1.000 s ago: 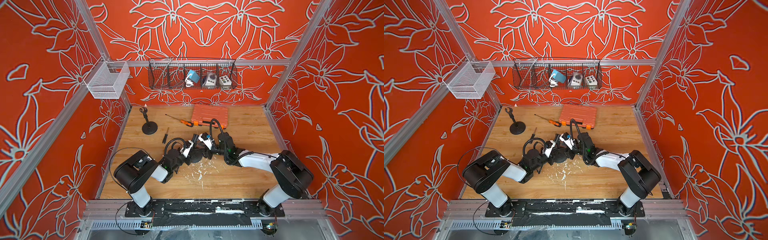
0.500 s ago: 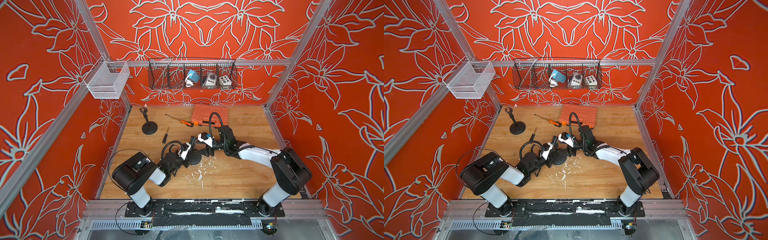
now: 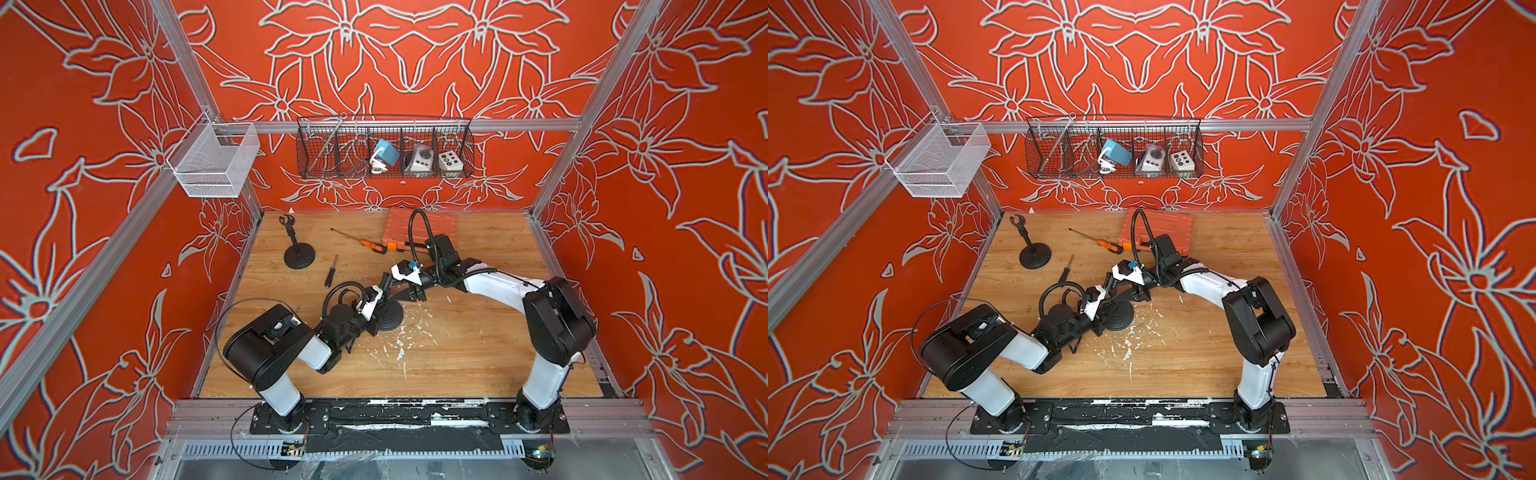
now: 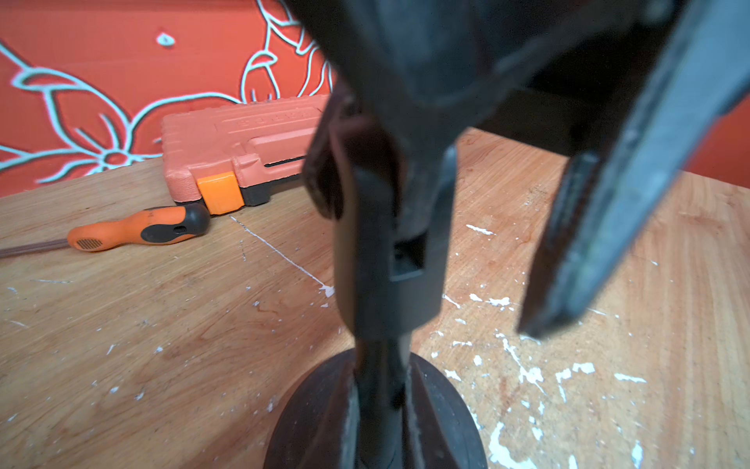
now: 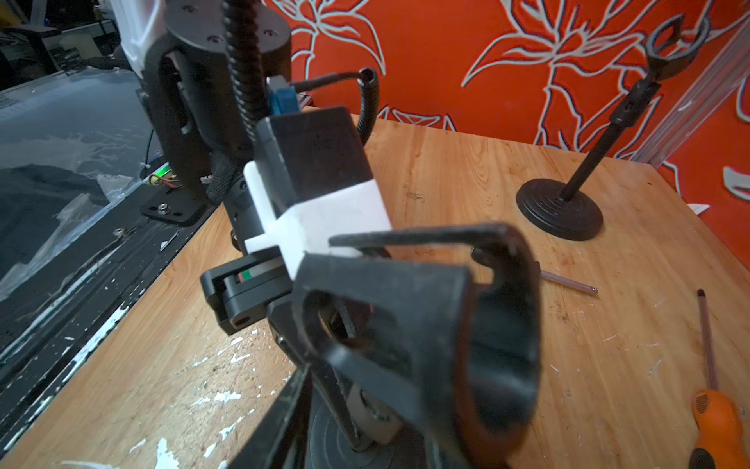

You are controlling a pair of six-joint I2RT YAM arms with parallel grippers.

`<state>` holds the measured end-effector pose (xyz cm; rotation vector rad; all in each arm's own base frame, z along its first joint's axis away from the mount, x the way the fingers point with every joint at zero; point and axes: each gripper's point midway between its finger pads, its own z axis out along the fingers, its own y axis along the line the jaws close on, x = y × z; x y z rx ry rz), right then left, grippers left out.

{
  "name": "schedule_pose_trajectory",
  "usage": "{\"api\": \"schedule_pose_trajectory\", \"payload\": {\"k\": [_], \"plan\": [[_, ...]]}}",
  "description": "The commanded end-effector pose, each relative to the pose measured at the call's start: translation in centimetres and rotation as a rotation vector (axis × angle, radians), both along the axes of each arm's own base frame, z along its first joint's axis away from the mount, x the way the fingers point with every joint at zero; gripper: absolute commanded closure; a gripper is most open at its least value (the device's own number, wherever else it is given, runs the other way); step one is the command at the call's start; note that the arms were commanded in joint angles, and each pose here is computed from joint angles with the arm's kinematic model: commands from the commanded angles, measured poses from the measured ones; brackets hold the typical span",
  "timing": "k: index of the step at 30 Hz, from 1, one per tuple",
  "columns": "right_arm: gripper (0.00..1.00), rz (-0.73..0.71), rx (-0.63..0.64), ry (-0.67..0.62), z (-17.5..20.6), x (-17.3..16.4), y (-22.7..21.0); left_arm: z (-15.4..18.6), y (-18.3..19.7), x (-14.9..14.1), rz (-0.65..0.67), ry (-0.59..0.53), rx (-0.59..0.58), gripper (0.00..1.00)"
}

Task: Assemble a microphone stand
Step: Screw the microphone stand pole into the microphone stand base.

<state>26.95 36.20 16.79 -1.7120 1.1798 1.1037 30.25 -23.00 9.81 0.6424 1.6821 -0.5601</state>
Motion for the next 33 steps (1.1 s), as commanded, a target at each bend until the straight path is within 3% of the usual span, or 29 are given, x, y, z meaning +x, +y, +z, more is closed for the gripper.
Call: {"api": "schedule_pose_trajectory", "payload": {"k": [1, 6, 7, 9, 13, 17, 27, 33], "plan": [[0.6, 0.106, 0.027, 0.021, 0.0, -1.7, -0.3, -1.0, 0.0, -0.5, -0.014, 0.035, 0.011, 0.9], [0.62, 0.092, 0.024, 0.041, -0.2, -1.5, 0.0, -1.2, -0.1, -0.4, -0.014, 0.041, 0.011, 0.88], [0.66, 0.082, 0.024, 0.047, -0.4, -1.4, 0.0, -1.3, -0.1, -0.4, -0.016, 0.041, 0.011, 0.88], [0.83, 0.061, 0.026, 0.049, -0.7, -1.2, 0.0, -1.5, -0.2, -0.4, -0.016, 0.045, 0.013, 0.88], [0.88, 0.007, 0.019, 0.06, -1.1, -0.9, 0.1, -1.7, -0.3, -0.4, -0.021, 0.048, 0.006, 0.88], [1.0, -0.091, 0.004, 0.065, -1.8, -0.4, 0.3, -1.5, -0.3, -0.3, -0.021, 0.047, -0.004, 0.86], [1.0, -0.493, -0.086, 0.133, -4.7, 0.9, -0.2, 1.0, -0.6, 0.2, -0.015, 0.008, -0.026, 0.72], [1.0, -0.704, -0.139, 0.143, -6.5, 0.6, -1.1, 3.3, -0.1, 0.9, 0.029, -0.044, -0.061, 0.73]]}}
